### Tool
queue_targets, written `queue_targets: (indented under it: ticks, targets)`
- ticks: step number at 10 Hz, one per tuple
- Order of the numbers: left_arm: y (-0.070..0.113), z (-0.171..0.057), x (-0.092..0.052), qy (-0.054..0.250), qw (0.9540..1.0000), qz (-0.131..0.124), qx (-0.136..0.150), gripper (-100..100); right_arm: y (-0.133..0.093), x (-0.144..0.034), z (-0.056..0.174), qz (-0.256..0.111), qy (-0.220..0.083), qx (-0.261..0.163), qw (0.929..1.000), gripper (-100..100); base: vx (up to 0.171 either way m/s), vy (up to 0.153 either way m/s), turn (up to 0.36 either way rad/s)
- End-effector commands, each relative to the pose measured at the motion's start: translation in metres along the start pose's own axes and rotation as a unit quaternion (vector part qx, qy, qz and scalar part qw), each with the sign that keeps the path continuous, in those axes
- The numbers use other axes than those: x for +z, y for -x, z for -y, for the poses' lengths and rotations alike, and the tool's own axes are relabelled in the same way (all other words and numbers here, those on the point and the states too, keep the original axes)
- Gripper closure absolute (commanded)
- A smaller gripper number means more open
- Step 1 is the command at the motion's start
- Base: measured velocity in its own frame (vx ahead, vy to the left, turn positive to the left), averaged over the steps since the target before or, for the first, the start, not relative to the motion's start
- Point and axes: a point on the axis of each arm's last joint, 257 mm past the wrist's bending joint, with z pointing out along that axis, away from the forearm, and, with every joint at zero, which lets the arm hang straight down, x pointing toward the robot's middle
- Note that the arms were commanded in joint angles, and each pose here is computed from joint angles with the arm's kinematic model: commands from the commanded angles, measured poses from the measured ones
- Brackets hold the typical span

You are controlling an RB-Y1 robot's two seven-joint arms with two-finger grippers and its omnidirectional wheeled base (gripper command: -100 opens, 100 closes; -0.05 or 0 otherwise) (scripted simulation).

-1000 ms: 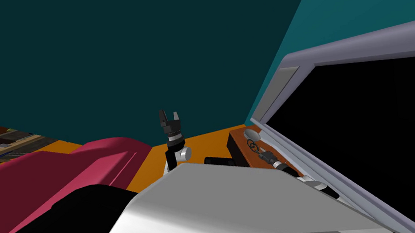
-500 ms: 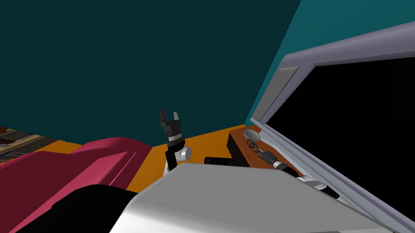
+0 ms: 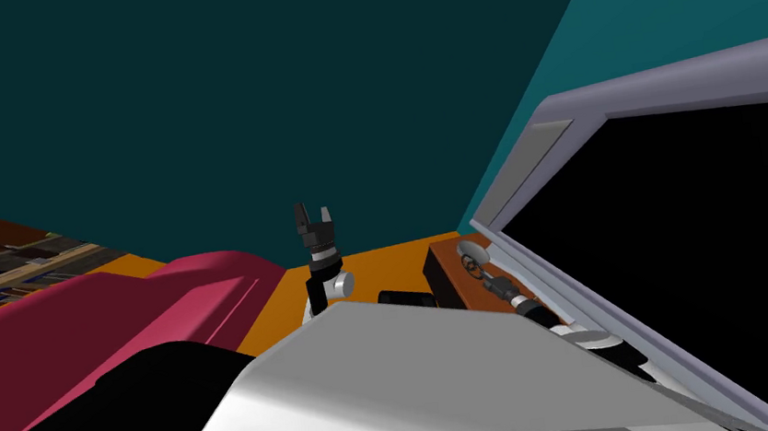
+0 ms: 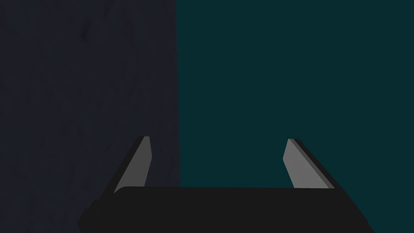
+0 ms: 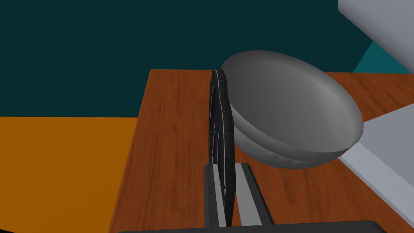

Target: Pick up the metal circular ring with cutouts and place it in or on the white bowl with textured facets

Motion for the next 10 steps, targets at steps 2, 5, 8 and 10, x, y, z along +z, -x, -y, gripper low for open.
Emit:
queue_targets:
  ticks: [2, 5, 8, 10]
  targets:
    - [0.0, 0.0, 0.0, 0.0, 1.0, 0.0, 0.0, 0, -0.011, -0.002, -0.017, -0.006, 0.011, -0.015, 0.9998, 100, 0.006, 0.028, 0.026]
    - [0.0, 0.0, 0.0, 0.0, 1.0, 0.0, 0.0, 0, -0.011, -0.002, -0.017, -0.006, 0.011, -0.015, 0.9998, 100, 0.004, 0.012, 0.008]
    - [0.0, 0.0, 0.0, 0.0, 1.0, 0.0, 0.0, 0, -0.062, -0.014, -0.085, -0.041, 0.059, -0.062, 0.9955, 100, 0.049, 0.094, 0.179]
    - [0.0, 0.0, 0.0, 0.0, 1.0, 0.0, 0.0, 0, -0.08, -0.021, -0.107, -0.055, 0.076, -0.075, 0.9927, 100, 0.055, 0.057, 0.145]
